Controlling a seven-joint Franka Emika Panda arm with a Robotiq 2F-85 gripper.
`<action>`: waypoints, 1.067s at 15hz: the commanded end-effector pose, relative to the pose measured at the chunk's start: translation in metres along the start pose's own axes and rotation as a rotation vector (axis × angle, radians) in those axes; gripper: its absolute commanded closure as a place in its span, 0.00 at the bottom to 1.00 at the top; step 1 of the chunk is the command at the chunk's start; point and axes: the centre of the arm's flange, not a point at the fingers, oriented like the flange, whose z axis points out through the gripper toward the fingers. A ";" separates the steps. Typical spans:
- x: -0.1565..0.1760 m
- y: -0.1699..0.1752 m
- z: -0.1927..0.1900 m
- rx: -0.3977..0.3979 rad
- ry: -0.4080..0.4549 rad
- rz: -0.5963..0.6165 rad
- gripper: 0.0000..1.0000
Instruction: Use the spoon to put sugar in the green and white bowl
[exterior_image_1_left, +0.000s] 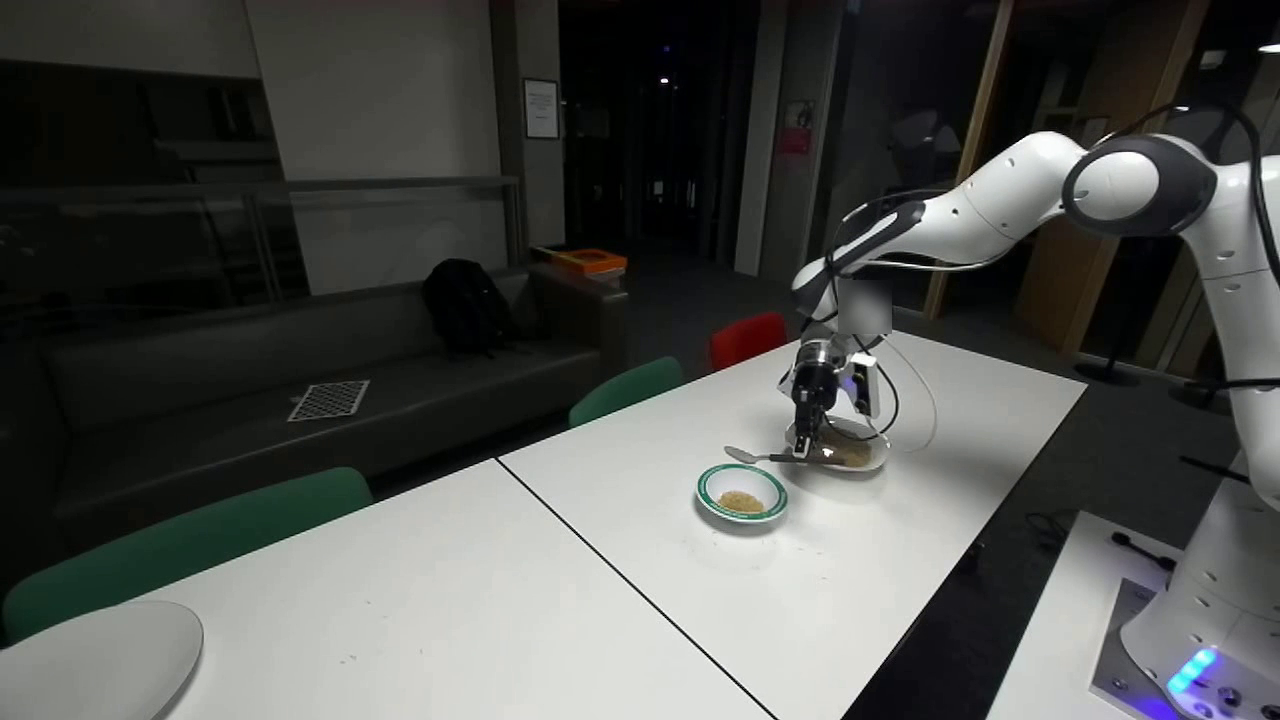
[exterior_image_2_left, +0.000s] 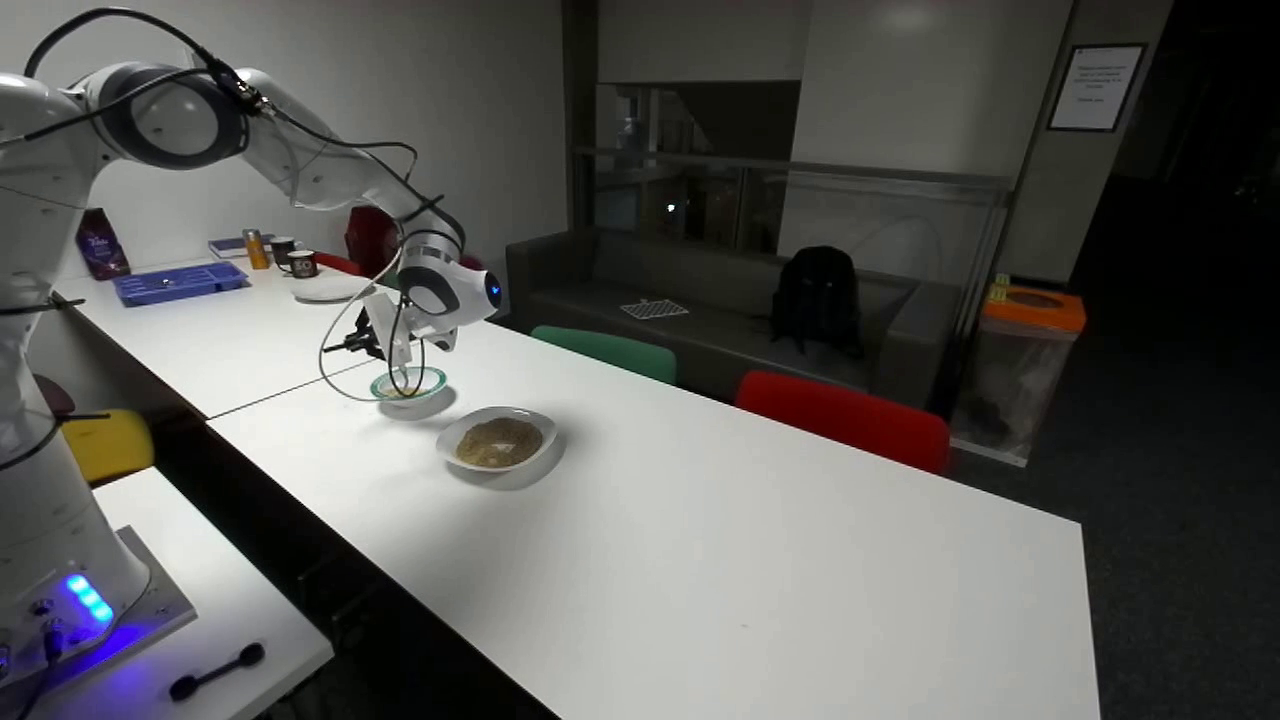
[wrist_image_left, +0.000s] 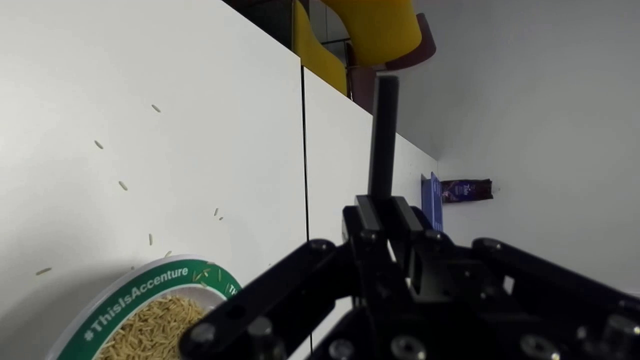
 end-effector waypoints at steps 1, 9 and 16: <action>0.012 0.005 -0.019 0.072 0.004 -0.006 0.97; 0.012 0.001 -0.022 0.028 0.015 -0.015 0.97; 0.005 -0.023 -0.032 -0.057 0.045 -0.052 0.97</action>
